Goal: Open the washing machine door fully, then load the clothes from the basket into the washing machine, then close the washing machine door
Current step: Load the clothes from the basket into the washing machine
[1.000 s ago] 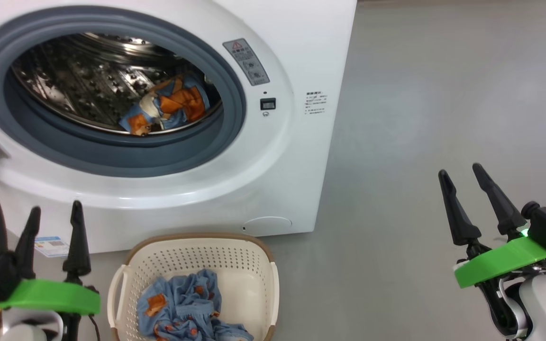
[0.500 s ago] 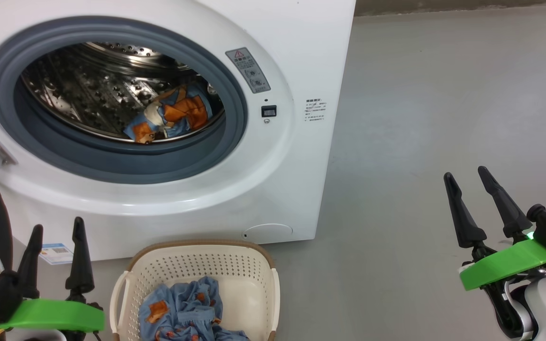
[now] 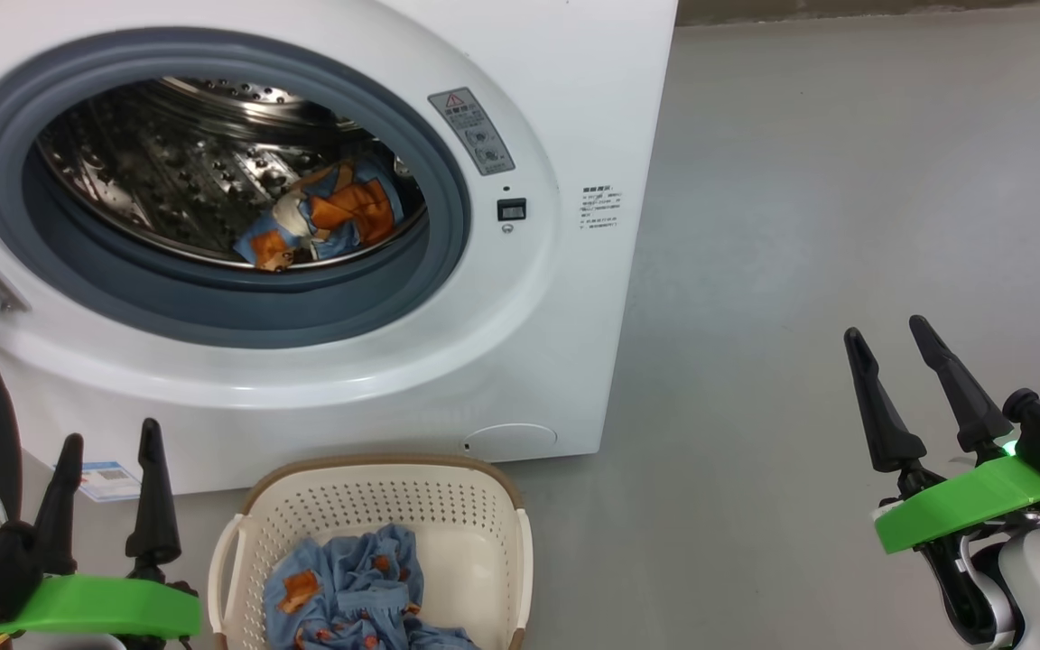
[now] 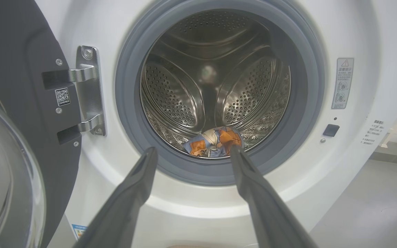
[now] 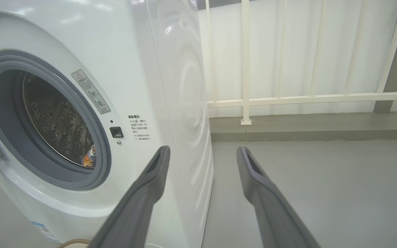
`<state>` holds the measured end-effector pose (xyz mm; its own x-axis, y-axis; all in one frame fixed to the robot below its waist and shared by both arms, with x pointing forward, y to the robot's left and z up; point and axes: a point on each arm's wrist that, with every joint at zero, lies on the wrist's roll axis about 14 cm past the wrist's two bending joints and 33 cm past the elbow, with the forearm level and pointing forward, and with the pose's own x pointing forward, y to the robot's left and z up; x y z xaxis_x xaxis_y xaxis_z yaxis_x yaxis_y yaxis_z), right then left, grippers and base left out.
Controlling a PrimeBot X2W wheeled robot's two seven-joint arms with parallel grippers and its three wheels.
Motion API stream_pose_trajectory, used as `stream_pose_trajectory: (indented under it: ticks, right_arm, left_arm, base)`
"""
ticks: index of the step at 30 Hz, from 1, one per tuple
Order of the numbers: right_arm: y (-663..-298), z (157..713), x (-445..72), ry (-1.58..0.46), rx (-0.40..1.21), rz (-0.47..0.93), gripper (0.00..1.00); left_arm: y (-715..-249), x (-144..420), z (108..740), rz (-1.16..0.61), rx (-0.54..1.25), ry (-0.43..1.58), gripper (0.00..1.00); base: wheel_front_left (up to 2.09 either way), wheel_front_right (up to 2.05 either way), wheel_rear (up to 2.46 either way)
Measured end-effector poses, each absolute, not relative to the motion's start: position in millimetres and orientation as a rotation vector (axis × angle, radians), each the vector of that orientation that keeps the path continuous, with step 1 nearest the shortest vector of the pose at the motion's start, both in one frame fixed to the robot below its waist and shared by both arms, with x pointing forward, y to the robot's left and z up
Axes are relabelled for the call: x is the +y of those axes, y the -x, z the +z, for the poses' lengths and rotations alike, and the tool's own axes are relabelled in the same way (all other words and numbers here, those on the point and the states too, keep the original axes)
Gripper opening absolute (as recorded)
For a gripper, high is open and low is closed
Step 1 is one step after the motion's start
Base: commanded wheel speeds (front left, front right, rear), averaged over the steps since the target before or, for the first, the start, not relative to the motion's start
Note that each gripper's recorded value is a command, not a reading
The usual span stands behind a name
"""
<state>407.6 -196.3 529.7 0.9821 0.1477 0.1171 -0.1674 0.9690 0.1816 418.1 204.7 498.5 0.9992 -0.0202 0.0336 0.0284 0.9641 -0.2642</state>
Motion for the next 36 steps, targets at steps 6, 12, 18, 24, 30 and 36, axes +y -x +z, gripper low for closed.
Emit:
stream_pose_trajectory:
  ticks: [6,12,18,24,30,36]
  right_arm:
    - [-408.4,527.5,-196.0,-0.194,-0.098,0.159,1.00]
    - [-408.3,527.3,-194.2,-0.200,-0.098,0.160,1.00]
    - [-408.5,526.4,-194.0,-0.202,-0.095,0.159,1.00]
    - [-408.5,525.6,-194.4,-0.202,-0.094,0.157,1.00]
    - [-408.2,524.9,-195.6,-0.202,-0.092,0.153,1.00]
    - [-408.3,522.6,-196.7,-0.204,-0.086,0.149,1.00]
  left_arm:
    - [-418.9,204.3,496.1,-0.023,-0.023,0.267,1.00]
    - [-419.3,203.2,496.4,-0.026,-0.021,0.273,1.00]
    - [-419.8,202.5,495.2,-0.030,-0.016,0.273,1.00]
    - [-420.2,201.7,494.3,-0.033,-0.013,0.275,1.00]
    - [-421.1,199.4,492.7,-0.036,-0.007,0.272,1.00]
    - [-422.5,197.5,489.8,-0.038,0.002,0.279,1.00]
  base:
    - [0.00,0.00,0.00]
    - [0.00,0.00,0.00]
    - [0.00,0.00,0.00]
    - [0.00,0.00,0.00]
    - [0.00,0.00,0.00]
    - [0.00,0.00,0.00]
